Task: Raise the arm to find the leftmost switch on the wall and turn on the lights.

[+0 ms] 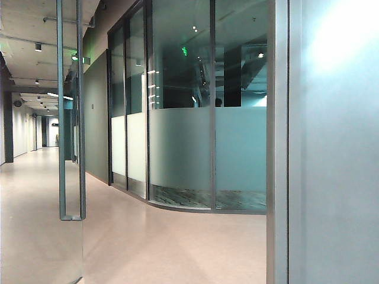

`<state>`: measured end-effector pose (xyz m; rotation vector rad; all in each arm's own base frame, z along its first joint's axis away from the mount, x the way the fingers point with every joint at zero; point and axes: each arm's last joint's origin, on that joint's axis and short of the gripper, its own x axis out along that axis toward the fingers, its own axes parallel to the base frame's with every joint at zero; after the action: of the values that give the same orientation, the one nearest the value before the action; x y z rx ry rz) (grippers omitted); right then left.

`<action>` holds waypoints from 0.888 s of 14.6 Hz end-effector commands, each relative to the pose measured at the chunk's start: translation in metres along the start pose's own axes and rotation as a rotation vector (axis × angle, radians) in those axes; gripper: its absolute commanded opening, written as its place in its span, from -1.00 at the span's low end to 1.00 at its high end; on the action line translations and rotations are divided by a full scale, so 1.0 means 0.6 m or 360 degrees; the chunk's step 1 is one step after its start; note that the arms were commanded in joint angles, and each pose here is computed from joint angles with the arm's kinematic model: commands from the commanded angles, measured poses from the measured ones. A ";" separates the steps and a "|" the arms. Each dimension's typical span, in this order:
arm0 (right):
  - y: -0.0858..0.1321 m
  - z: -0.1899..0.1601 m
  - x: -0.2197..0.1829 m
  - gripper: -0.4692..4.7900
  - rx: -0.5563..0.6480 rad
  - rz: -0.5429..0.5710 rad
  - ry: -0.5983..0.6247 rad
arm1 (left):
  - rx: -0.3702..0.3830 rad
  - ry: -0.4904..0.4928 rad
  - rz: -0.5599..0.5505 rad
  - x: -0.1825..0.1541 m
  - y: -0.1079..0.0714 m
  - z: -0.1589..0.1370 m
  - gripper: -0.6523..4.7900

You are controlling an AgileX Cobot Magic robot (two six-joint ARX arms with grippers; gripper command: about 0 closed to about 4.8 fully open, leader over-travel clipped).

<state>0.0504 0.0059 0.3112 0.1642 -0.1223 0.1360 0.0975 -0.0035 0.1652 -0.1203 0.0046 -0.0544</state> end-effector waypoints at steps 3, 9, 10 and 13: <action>0.000 0.003 -0.001 -0.82 -0.0004 0.0001 -0.0023 | 0.0013 -0.0020 -0.0009 0.000 -0.001 0.003 -0.78; 0.000 0.003 -0.001 -0.82 -0.0044 -0.0001 -0.0024 | 0.0013 -0.0020 -0.0009 0.000 -0.001 0.003 -0.78; 0.000 0.003 -0.001 -0.82 -0.0064 -0.0001 -0.0023 | 0.0013 -0.0020 -0.0009 0.000 -0.001 0.003 -0.78; -0.006 -0.019 -0.011 -0.82 -0.0098 -0.0075 0.0011 | 0.0013 -0.0021 -0.0010 0.000 -0.001 0.003 -0.78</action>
<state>0.0452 0.0042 0.3049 0.1141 -0.1212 0.1064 0.0975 -0.0035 0.1652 -0.1207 0.0046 -0.0544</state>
